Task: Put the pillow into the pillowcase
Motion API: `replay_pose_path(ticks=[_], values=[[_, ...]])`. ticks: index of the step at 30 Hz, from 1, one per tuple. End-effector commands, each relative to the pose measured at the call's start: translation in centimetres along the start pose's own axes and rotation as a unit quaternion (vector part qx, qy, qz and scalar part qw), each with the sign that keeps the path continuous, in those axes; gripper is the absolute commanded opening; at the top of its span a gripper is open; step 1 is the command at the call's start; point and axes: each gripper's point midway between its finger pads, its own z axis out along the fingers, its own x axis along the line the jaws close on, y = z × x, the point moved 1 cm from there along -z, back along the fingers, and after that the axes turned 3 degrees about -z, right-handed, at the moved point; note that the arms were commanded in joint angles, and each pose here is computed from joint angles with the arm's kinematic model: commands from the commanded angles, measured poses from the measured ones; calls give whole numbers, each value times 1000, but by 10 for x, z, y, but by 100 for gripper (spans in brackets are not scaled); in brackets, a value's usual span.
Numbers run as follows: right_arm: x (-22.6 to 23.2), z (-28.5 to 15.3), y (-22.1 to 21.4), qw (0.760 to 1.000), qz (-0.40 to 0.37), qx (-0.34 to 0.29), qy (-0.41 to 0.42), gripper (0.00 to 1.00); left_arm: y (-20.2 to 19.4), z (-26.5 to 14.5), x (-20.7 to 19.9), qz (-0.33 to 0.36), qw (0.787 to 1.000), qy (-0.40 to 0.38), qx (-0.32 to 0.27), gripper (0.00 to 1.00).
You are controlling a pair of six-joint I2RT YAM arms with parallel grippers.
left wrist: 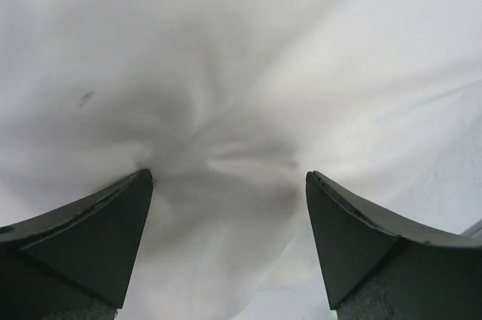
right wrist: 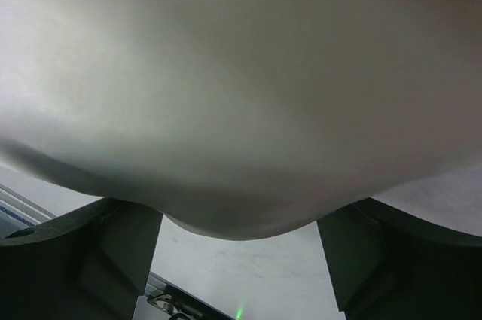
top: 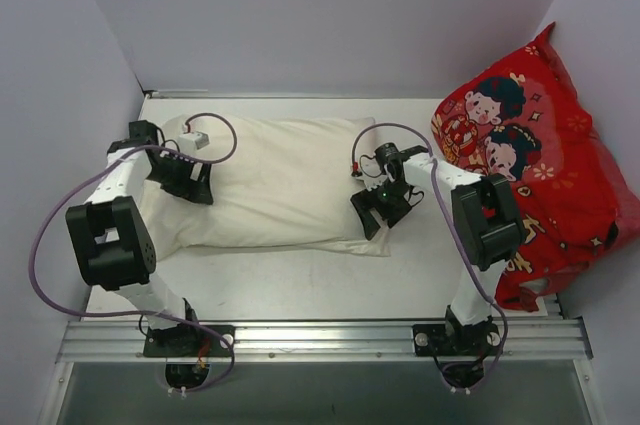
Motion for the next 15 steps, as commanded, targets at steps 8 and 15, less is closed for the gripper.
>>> replay_pose_path(ticks=[8, 15], values=[[-3, -15, -23, 997, -27, 30, -58, 81, -64, -53, 13, 46, 998, 12, 28, 93], [5, -57, -24, 997, -32, -21, -65, 89, -73, 1, 37, -36, 998, 23, 46, 77]])
